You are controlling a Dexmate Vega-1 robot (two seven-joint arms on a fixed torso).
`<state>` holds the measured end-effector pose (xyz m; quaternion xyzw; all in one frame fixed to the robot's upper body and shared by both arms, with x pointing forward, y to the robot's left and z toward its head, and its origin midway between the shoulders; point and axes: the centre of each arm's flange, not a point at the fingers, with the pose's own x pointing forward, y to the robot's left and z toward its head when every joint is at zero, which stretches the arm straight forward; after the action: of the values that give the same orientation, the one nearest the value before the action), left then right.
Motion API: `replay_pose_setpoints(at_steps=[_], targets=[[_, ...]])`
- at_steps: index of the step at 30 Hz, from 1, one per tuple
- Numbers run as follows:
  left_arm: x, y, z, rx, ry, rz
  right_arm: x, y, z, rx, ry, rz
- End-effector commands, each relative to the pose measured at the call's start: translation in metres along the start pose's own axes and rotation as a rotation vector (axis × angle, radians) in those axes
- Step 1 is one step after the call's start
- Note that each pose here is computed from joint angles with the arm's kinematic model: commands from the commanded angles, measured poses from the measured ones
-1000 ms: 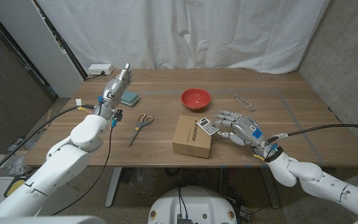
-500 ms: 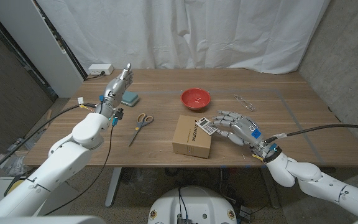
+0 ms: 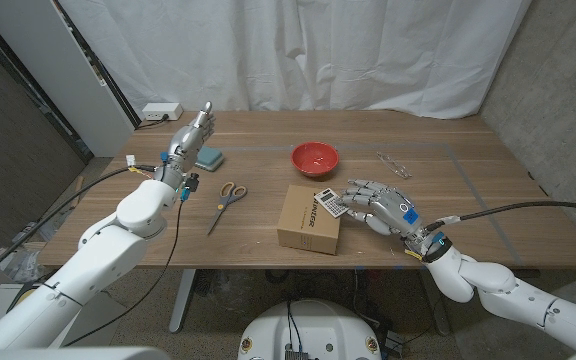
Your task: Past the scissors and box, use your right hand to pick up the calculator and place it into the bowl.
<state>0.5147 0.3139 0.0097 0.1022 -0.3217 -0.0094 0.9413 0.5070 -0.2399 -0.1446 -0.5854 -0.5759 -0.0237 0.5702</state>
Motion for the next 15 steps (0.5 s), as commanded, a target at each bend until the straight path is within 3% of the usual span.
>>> replay_pose_setpoints(at_steps=[1, 15], targets=[[0.0011, -0.0025, 0.0001, 0.002, 0.003, -0.007, -0.0026, 0.0016, 0.0017, -0.002, 0.006, -0.001], [0.0083, -0.0068, 0.0004, 0.002, 0.004, -0.021, -0.0008, -0.0041, -0.0034, -0.002, 0.02, -0.027]])
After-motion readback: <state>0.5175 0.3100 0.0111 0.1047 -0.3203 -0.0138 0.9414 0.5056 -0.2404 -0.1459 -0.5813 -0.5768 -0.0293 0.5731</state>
